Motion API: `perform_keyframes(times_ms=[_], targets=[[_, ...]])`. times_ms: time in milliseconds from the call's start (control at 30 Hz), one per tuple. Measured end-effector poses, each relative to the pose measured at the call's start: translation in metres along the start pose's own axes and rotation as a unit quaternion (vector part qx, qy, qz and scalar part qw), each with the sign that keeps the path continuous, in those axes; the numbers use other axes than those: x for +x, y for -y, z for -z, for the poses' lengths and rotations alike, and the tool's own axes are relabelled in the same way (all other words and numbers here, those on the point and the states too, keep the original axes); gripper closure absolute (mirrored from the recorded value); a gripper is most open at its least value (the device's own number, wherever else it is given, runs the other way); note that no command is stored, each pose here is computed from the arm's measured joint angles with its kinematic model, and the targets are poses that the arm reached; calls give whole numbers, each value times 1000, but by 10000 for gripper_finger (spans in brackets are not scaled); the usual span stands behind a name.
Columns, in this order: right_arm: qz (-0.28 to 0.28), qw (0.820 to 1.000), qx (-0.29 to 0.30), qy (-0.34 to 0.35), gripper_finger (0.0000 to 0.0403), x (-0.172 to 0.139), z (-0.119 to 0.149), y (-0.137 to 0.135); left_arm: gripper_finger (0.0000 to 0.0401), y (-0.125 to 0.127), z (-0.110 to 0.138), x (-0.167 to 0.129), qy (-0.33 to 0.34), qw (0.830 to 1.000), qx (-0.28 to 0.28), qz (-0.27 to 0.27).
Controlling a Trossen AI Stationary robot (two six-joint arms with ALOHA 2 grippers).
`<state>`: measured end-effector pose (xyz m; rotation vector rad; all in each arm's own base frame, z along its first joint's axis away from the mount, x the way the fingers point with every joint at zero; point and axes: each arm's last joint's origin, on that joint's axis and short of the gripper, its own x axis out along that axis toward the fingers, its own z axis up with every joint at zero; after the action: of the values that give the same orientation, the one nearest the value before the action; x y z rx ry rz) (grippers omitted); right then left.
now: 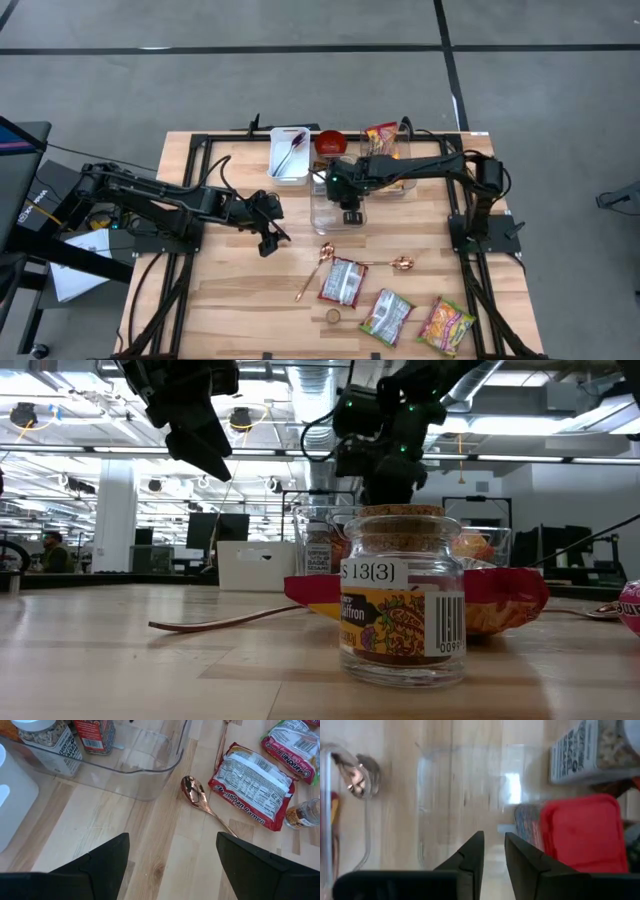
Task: Pick & Place Food Item
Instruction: Put the red spice can into the left transparent bin, then put the left gold spoon into the white bin
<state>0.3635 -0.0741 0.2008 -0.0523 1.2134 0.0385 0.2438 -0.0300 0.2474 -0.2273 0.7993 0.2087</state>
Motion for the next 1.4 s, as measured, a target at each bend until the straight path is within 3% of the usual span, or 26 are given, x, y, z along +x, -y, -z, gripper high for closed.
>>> perform_keyframes(times_ms=[167,433,600,833,1067,1400], targets=[[35,999,8,-17,332,17,-1,0,107,0,0,0,0,1000,-2,0],[85,995,53,-19,332,15,-1,5,107,0,0,0,0,1000,-4,1],[80,995,52,-19,332,16,-2,2,107,0,0,0,1,1000,-4,1],[33,998,42,-40,332,7,2,-13,107,0,0,0,1,1000,-4,1],[69,994,74,51,332,-60,-1,-23,107,0,0,0,1,1000,-4,0],[84,965,197,152,332,-164,38,-21,107,1,0,0,-5,1000,15,12]])
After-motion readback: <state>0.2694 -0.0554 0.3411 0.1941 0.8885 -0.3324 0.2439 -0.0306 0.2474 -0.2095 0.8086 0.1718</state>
